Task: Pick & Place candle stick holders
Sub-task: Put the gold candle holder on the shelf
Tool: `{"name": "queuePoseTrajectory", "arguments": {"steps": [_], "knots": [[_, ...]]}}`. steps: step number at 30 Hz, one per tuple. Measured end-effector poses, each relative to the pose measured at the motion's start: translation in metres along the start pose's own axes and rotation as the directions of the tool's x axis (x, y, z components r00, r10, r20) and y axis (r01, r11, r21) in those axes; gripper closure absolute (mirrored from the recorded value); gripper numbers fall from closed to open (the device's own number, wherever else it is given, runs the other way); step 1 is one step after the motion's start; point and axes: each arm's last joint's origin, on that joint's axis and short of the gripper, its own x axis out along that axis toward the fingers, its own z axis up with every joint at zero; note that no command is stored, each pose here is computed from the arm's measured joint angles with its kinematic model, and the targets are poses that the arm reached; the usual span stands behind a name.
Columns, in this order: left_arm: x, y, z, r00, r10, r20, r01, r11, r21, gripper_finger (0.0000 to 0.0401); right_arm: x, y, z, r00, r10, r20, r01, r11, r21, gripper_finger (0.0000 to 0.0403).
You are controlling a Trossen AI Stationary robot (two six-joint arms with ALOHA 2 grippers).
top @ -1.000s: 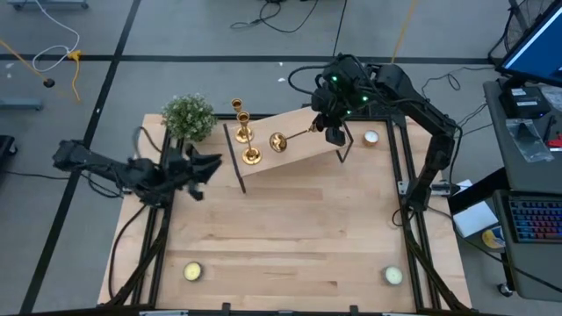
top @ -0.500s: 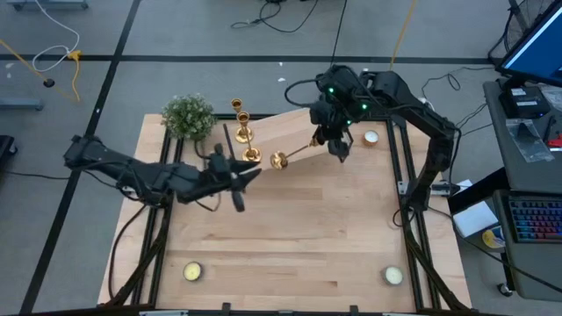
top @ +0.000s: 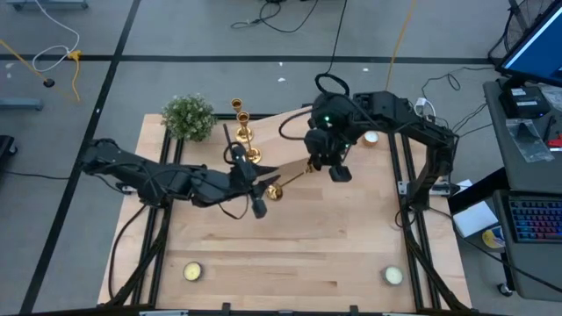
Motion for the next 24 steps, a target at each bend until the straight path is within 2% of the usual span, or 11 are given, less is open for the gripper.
{"name": "queuePoseTrajectory", "arguments": {"steps": [5, 11, 14, 24], "knots": [[0.008, -0.007, -0.002, 1.0, -0.014, -0.012, 0.014, 1.0, 0.007, 0.0309, 0.004, 0.012, 0.006, 1.0, 0.022, 0.018, -0.021, 1.0, -0.022, 0.039], [0.012, -0.014, -0.003, 0.993, -0.118, -0.014, 0.118, 0.993, -0.008, 0.0308, 0.008, 0.021, 0.012, 0.998, 0.034, 0.051, -0.032, 0.998, -0.048, 0.039], [0.013, -0.013, -0.002, 0.99, -0.137, -0.013, 0.136, 0.99, -0.038, 0.0308, 0.012, 0.023, 0.016, 0.997, 0.037, 0.071, -0.034, 0.999, -0.043, 0.039], [0.013, -0.015, -0.003, 0.977, -0.211, -0.029, 0.207, 0.974, -0.093, 0.0308, 0.041, 0.024, 0.021, 0.998, 0.069, 0.008, -0.069, 0.997, -0.022, 0.039]]}}
